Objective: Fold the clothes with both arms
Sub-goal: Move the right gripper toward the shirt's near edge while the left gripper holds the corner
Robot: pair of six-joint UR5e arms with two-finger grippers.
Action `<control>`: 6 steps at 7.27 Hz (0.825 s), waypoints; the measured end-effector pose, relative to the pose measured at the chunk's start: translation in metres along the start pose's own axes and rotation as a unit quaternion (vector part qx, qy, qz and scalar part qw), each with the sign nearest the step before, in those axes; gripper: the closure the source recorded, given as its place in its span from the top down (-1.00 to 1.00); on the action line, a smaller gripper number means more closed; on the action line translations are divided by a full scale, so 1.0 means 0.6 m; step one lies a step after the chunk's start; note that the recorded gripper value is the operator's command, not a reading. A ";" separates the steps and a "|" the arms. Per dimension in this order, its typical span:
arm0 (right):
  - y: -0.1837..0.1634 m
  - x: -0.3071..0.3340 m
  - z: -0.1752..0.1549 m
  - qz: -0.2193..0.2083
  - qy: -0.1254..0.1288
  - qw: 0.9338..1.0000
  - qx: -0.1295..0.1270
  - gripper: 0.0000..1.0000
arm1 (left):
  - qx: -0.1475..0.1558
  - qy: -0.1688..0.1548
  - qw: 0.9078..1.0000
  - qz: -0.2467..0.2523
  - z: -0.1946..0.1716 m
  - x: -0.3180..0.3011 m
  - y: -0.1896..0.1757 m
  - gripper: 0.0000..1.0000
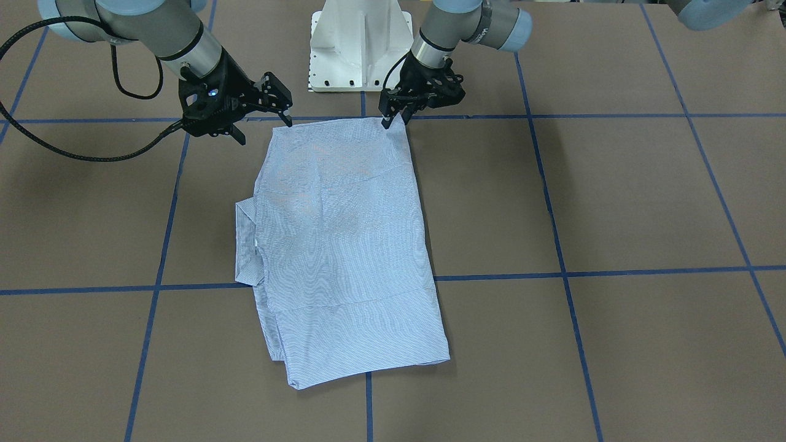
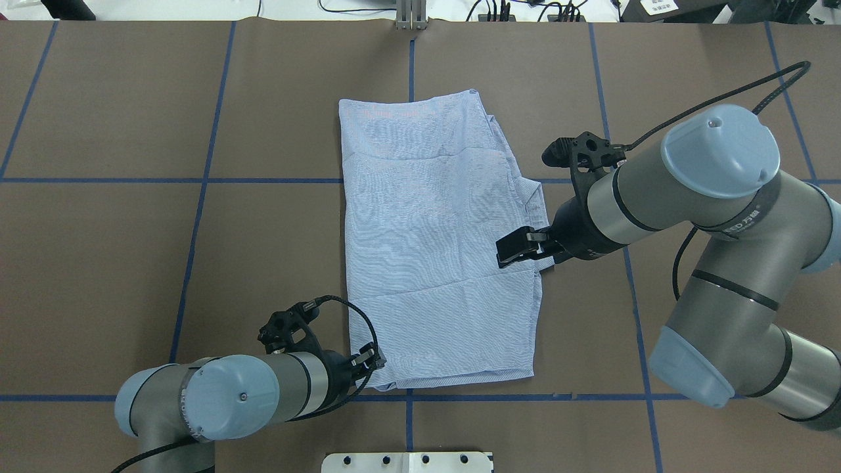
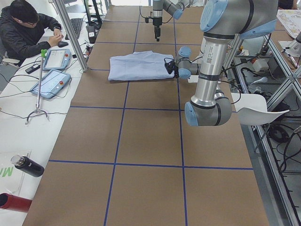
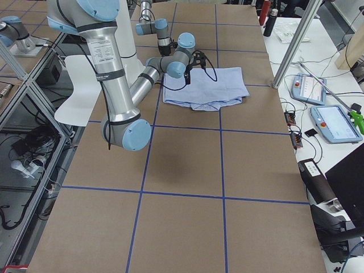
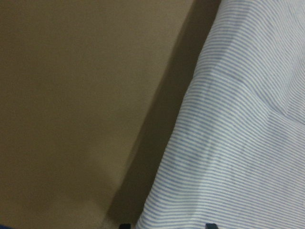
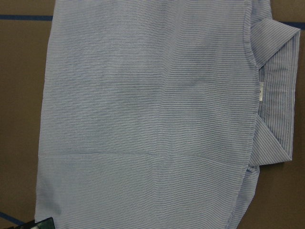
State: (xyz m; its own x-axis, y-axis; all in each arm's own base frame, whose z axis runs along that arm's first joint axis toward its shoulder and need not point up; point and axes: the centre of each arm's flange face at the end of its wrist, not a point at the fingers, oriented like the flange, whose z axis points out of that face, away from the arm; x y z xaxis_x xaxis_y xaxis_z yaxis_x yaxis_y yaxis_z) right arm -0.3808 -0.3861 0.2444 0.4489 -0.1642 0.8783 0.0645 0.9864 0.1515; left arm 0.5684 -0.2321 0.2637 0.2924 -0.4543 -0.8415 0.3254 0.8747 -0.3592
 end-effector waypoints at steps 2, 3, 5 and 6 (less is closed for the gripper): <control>0.001 0.001 0.000 0.000 -0.001 1.000 -0.003 1.00 | 0.001 -0.002 1.000 0.000 0.004 -0.001 0.001 -0.65; 0.001 0.002 0.000 0.001 -0.002 1.000 -0.004 1.00 | 0.001 -0.002 1.000 0.000 0.004 -0.001 0.000 -1.00; 0.002 0.003 0.001 0.002 -0.001 1.000 -0.005 1.00 | 0.001 0.003 1.000 -0.001 -0.003 0.005 -0.002 -1.00; 0.003 0.005 0.001 0.008 0.000 1.000 -0.004 1.00 | 0.000 0.009 1.000 -0.001 -0.014 0.012 -0.004 -1.00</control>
State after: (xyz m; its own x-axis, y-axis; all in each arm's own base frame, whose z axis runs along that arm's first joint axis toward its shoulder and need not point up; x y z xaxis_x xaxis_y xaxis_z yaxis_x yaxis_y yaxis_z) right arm -0.3800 -0.3851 0.2475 0.4509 -0.1479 0.8803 0.0648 0.9890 0.1330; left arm 0.5623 -0.2361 0.2550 0.2748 -0.4536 -0.8477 0.3260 0.8734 -0.3617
